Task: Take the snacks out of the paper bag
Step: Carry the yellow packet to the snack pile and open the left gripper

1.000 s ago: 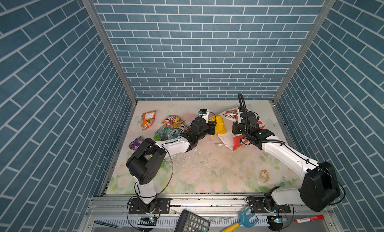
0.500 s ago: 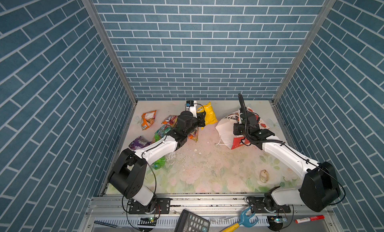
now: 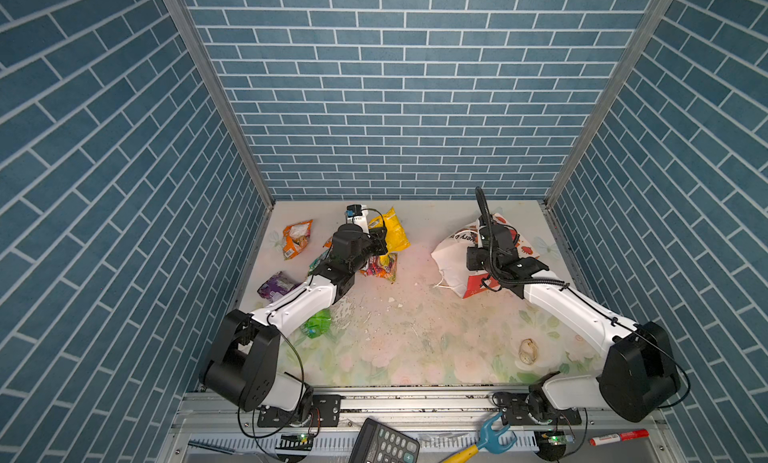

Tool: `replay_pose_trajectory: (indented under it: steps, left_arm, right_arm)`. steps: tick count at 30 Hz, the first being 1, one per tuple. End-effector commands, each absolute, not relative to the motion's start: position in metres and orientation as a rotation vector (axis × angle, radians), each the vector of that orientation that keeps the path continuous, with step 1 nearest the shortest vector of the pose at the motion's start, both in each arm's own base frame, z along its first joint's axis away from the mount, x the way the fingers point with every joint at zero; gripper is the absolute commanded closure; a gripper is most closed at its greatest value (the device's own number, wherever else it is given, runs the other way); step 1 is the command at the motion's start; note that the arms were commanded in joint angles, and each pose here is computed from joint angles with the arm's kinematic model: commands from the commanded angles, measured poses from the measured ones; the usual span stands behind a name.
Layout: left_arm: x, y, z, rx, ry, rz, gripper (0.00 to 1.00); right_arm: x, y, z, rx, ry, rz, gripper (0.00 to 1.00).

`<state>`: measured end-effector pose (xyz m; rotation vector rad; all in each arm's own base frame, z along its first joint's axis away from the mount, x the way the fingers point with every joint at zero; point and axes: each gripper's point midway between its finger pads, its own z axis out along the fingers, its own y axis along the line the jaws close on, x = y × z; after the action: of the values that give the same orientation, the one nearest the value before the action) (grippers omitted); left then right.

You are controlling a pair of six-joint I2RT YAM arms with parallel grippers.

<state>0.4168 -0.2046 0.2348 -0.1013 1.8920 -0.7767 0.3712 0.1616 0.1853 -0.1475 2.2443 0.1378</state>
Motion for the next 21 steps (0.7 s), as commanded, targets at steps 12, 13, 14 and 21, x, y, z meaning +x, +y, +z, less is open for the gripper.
replay_pose_trajectory:
  steps: [12,13,14,21]
  left_arm:
    - [0.428,-0.118,0.196,-0.332,1.95,-0.63,1.0]
    - [0.429,-0.114,0.191,-0.337,1.961,-0.6,1.0]
    - [0.43,-0.111,0.185,-0.343,1.978,-0.573,1.0]
    - [0.441,-0.104,0.17,-0.328,2.028,-0.561,0.49]
  right_arm:
    - [0.372,0.159,0.19,-0.058,2.265,0.172,1.0]
    - [0.372,0.16,0.191,-0.056,2.265,0.179,1.0]
    - [0.372,0.16,0.191,-0.054,2.264,0.182,1.0]
    - [0.371,0.161,0.194,-0.056,2.265,0.189,1.0]
